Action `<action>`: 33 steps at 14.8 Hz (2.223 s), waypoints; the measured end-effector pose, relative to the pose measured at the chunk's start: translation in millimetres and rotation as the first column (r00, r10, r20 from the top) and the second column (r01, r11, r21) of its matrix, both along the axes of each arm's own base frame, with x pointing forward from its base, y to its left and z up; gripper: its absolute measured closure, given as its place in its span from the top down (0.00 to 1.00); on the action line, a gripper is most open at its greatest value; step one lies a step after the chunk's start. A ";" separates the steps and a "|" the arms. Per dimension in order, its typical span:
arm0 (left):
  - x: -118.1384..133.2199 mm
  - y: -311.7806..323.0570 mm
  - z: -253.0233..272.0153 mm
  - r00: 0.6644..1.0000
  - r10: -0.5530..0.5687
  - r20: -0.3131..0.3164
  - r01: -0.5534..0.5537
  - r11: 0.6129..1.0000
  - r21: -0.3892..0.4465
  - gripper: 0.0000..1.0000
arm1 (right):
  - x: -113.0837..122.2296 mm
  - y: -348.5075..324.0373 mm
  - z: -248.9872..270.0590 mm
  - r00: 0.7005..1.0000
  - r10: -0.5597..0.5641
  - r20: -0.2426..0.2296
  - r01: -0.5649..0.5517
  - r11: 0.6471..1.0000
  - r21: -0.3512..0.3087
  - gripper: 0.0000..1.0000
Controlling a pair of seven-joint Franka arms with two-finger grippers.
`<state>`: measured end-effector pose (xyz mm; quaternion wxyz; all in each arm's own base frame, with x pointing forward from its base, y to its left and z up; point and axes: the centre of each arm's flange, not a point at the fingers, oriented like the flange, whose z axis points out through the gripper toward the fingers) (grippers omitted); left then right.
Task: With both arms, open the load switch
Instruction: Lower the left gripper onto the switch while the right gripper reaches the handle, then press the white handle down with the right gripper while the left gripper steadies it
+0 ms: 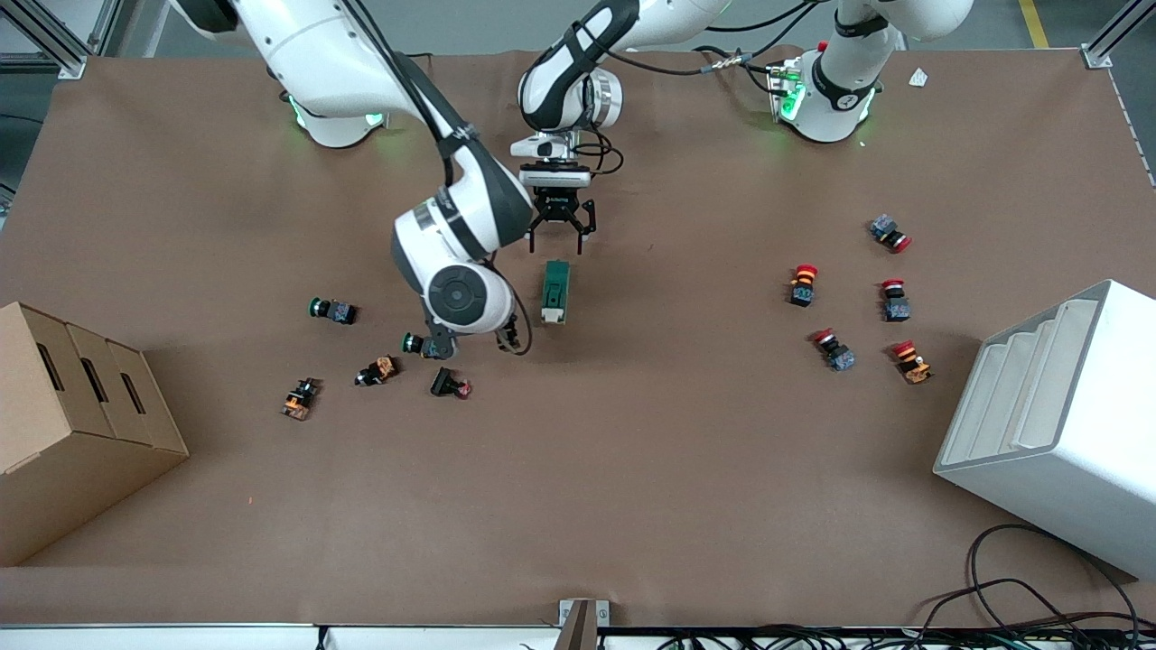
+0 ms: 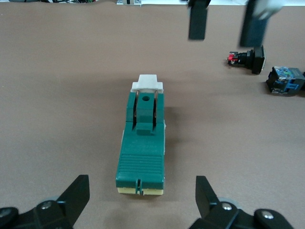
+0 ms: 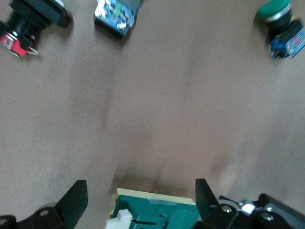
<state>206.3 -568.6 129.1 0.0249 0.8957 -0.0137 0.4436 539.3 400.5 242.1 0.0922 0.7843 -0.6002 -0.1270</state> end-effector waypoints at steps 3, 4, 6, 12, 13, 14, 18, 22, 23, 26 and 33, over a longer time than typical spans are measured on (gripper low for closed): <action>1.4 -0.9 -0.1 0.999 -0.021 0.029 0.021 1.000 -0.021 0.99 | -10.9 18.3 -19.8 0.999 -0.052 0.010 0.053 0.998 -0.022 1.00; 3.0 -0.4 -2.3 0.998 -0.028 0.053 0.030 0.999 -0.035 0.99 | -16.5 24.9 -26.8 0.998 -0.061 0.008 0.061 0.998 -0.030 1.00; 5.6 3.1 -12.8 0.995 -0.032 0.095 0.037 0.998 -0.051 0.99 | -28.0 38.2 -37.6 0.997 -0.078 -0.008 0.078 0.996 -0.032 1.00; 7.3 12.8 -41.0 0.990 -0.037 0.134 0.039 0.999 -0.015 1.00 | -32.0 49.1 -37.5 0.991 -0.127 -0.037 0.128 0.992 0.011 1.00; 7.0 13.6 -44.8 0.990 -0.038 0.134 0.040 0.999 -0.009 1.00 | -32.0 49.5 -37.2 0.990 -0.132 -0.040 0.133 0.991 0.014 1.00; 5.9 14.3 -48.5 0.990 -0.041 0.133 0.042 0.999 -0.005 1.00 | -31.8 50.1 -36.5 0.990 -0.136 -0.042 0.137 0.990 0.018 1.00; 2.7 12.5 -54.1 0.986 -0.041 0.162 0.040 0.999 0.008 1.00 | -31.7 56.4 -27.6 0.990 -0.129 -0.052 0.131 0.991 0.023 1.00; 1.4 11.9 -55.7 0.985 -0.041 0.171 0.039 0.999 0.012 1.00 | -35.6 60.1 -14.5 0.989 -0.104 -0.110 0.104 0.995 -0.006 1.00; 1.3 11.8 -55.7 0.985 -0.041 0.171 0.039 0.999 0.012 1.00 | -37.4 60.4 -12.7 0.987 -0.098 -0.126 0.097 0.995 -0.015 1.00; 0.6 11.5 -55.7 0.984 -0.042 0.171 0.041 0.999 0.012 1.00 | -45.4 59.2 -12.9 0.981 -0.083 -0.174 0.076 0.996 -0.045 1.00; -3.3 10.1 -55.8 0.984 -0.049 0.171 0.047 0.999 0.012 1.00 | -59.0 67.2 -10.3 0.974 -0.055 -0.222 0.043 0.997 -0.057 1.00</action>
